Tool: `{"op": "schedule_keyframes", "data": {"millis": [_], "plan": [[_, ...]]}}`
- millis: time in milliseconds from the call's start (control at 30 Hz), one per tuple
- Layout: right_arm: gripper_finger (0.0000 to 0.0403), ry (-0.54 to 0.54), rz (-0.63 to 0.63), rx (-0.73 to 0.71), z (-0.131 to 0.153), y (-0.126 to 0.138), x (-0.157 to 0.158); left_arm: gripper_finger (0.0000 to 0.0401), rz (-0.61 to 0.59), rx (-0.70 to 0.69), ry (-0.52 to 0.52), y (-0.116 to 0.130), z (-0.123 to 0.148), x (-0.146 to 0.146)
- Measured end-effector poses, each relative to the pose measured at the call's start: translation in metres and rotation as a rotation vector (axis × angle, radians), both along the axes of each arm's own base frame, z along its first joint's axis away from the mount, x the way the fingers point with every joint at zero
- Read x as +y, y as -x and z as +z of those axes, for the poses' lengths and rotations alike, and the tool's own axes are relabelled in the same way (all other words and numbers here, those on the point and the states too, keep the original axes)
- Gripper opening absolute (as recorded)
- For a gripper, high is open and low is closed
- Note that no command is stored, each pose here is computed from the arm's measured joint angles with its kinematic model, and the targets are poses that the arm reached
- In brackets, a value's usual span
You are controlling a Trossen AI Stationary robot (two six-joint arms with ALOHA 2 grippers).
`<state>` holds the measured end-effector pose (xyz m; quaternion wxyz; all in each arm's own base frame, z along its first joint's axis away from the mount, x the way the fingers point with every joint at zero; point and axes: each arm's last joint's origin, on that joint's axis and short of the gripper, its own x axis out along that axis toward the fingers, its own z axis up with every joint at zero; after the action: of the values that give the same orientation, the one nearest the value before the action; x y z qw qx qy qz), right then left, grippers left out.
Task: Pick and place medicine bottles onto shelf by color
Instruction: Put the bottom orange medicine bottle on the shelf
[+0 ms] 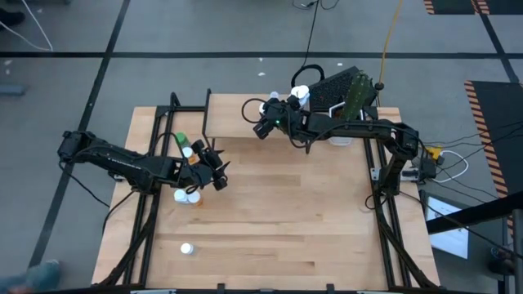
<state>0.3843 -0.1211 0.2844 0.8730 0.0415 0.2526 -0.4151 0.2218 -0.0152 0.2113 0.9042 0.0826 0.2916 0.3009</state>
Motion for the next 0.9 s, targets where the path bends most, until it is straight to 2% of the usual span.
{"op": "schedule_keyframes", "data": {"millis": [633,900], "plan": [[0.0201,-0.018,-0.015,0.002,-0.0016,0.0012,0.0000,0.0211,0.001,0.002,0.001,0.0002,-0.0002,0.0000],[0.0230,-0.020,-0.015,0.009,-0.0022,0.0016,0.0002,0.0211,0.002,0.001,0.001,0.0002,-0.0003,0.0001]]}}
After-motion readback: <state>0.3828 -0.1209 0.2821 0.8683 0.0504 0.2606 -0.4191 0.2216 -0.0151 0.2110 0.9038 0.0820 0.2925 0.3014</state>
